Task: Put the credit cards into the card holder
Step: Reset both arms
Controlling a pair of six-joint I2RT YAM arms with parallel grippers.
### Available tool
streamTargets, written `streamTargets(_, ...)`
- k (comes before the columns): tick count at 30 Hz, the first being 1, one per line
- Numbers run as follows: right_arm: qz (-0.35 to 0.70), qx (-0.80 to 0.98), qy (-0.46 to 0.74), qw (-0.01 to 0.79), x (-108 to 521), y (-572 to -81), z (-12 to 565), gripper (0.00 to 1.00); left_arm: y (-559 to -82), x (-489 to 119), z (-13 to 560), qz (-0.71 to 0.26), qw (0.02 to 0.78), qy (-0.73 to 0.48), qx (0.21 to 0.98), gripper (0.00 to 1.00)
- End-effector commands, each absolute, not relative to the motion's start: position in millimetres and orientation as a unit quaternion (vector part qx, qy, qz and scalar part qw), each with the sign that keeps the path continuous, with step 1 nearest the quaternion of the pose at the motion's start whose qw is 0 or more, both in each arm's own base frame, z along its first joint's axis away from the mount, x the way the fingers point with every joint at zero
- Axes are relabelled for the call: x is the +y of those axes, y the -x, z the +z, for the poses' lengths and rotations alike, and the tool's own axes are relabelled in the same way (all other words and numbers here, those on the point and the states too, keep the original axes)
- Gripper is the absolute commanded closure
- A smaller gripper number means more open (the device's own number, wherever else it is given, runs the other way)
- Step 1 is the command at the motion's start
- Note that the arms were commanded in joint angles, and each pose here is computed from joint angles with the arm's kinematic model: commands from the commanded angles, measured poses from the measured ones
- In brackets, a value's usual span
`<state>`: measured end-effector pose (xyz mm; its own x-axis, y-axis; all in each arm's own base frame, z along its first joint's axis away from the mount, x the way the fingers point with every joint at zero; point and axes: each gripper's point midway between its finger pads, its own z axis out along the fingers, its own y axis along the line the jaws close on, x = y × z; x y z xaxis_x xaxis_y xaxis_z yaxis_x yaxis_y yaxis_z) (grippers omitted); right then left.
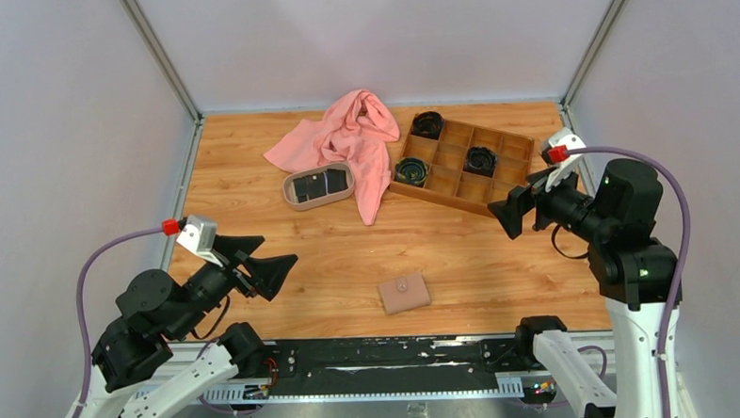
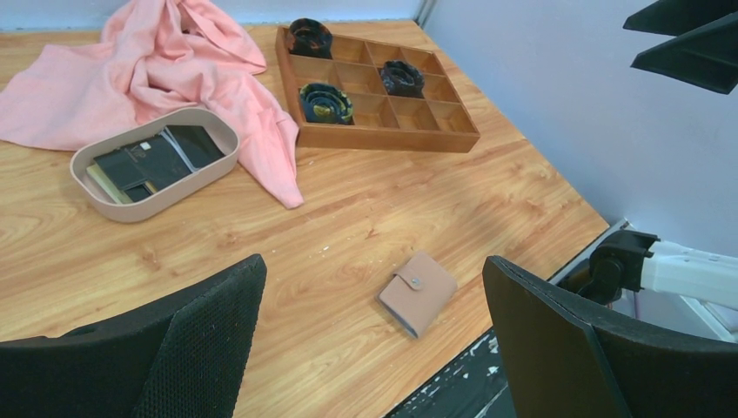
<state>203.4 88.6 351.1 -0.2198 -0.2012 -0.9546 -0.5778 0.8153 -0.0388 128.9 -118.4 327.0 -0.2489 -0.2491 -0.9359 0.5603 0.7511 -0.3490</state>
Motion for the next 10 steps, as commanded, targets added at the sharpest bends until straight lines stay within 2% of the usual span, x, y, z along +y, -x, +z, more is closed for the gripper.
streamTargets(1, 0.158, 0.769, 0.244, 0.569, 83.7, -202.4, 346.9, 0.0, -128.6, -115.4, 324.8, -0.333, 0.606, -0.105, 0.715, 0.0)
streamTargets(10, 0.15, 0.771, 0.246, 0.567, 81.5, -202.8, 342.7, 0.0, -129.0, -114.6, 322.6, -0.33, 0.606, -0.105, 0.717, 0.0)
